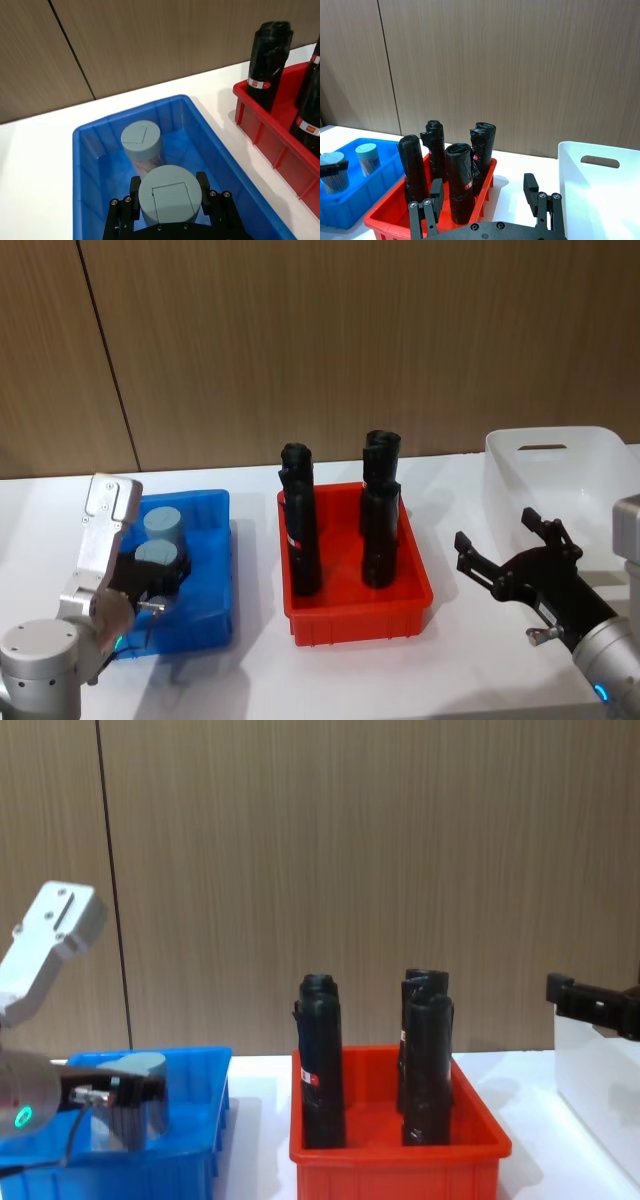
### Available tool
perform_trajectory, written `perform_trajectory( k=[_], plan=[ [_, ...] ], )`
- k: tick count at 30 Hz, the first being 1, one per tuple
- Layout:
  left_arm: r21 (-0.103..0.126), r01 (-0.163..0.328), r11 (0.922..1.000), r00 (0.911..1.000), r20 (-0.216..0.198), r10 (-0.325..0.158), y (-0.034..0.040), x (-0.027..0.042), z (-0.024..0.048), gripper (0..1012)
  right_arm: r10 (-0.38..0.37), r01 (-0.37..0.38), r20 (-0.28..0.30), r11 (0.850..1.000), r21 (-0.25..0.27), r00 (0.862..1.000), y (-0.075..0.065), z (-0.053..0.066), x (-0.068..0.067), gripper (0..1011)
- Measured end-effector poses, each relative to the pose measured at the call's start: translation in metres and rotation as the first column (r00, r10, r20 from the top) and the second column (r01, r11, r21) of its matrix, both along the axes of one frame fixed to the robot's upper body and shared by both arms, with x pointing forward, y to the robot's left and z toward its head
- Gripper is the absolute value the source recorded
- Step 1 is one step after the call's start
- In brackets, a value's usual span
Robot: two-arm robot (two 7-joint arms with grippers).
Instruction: Pick the cotton swabs from the blue box and place them into the white box.
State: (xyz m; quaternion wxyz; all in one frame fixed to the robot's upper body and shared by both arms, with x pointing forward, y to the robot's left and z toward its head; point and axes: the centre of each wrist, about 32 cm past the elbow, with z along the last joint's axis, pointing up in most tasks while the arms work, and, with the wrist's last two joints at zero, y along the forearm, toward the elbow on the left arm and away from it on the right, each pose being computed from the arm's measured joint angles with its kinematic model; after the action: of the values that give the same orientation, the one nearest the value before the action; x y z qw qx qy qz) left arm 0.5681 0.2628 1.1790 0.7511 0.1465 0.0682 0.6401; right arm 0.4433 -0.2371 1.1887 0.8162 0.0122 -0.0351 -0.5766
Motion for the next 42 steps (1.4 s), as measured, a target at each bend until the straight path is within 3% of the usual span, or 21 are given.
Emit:
perform_trajectory(
  k=[2,9,11,12,15,18,21,25,27,30,34,37,38,42],
  plan=[
    [0.017,0.008,0.9998,0.9998,0.018,-0.009,-0.0013,-0.0023,0.0065,670,0.0,0.0,0.0,1.0,0.0,1.0,0.0,0.0,0.0,1002],
    [0.047,0.051,0.9976,0.9962,0.068,-0.054,-0.0063,-0.0105,0.026,670,0.0,0.0,0.0,1.0,0.0,1.0,0.0,0.0,0.0,1002],
    [0.05,0.071,0.9963,0.9935,0.085,-0.075,-0.0086,-0.0137,0.0334,670,0.0,0.0,0.0,1.0,0.0,1.0,0.0,0.0,0.0,1002],
    [0.05,0.071,0.9963,0.9935,0.085,-0.075,-0.0086,-0.0137,0.0334,670,0.0,0.0,0.0,1.0,0.0,1.0,0.0,0.0,0.0,1002],
    [0.05,0.104,0.9933,0.9872,0.115,-0.11,-0.0125,-0.0193,0.0454,670,0.0,0.0,0.0,1.0,0.0,1.0,0.0,0.0,0.0,1002],
    [0.049,0.125,0.991,0.9827,0.132,-0.13,-0.0149,-0.0224,0.0517,670,0.0,0.0,0.0,1.0,0.0,1.0,0.0,0.0,0.0,1002],
    [0.047,0.162,0.9857,0.9727,0.16,-0.168,-0.0187,-0.0271,0.0626,670,0.0,0.0,0.0,1.0,0.0,1.0,0.0,0.0,0.0,1002],
    [0.044,0.2,0.9789,0.962,0.181,-0.204,-0.0222,-0.0301,0.0708,670,0.0,0.0,0.0,1.0,0.0,1.0,0.0,0.0,0.0,1002],
    [0.042,0.237,0.9706,0.9501,0.199,-0.241,-0.0258,-0.0325,0.0778,670,0.0,0.0,0.0,1.0,0.0,1.0,0.0,0.0,0.0,1002],
    [0.04,0.265,0.9634,0.9404,0.21,-0.267,-0.0286,-0.0336,0.0826,670,0.0,0.0,0.0,1.0,0.0,1.0,0.0,0.0,0.0,1002],
    [0.037,0.318,0.9475,0.9197,0.231,-0.317,-0.0344,-0.0347,0.0909,670,0.0,0.0,0.0,1.0,0.0,1.0,0.0,0.0,0.0,1002],
    [0.031,0.371,0.9281,0.8956,0.252,-0.367,-0.0407,-0.035,0.098,670,0.0,0.0,0.0,1.0,0.0,1.0,0.0,0.0,0.0,1002],
    [0.031,0.371,0.9281,0.8956,0.252,-0.367,-0.0407,-0.035,0.098,670,0.0,0.0,0.0,1.0,0.0,1.0,0.0,0.0,0.0,1002],
    [0.022,0.427,0.9042,0.8675,0.273,-0.416,-0.0474,-0.0347,0.104,670,0.0,0.0,0.0,1.0,0.0,1.0,0.0,0.0,0.0,1002]
  ],
)
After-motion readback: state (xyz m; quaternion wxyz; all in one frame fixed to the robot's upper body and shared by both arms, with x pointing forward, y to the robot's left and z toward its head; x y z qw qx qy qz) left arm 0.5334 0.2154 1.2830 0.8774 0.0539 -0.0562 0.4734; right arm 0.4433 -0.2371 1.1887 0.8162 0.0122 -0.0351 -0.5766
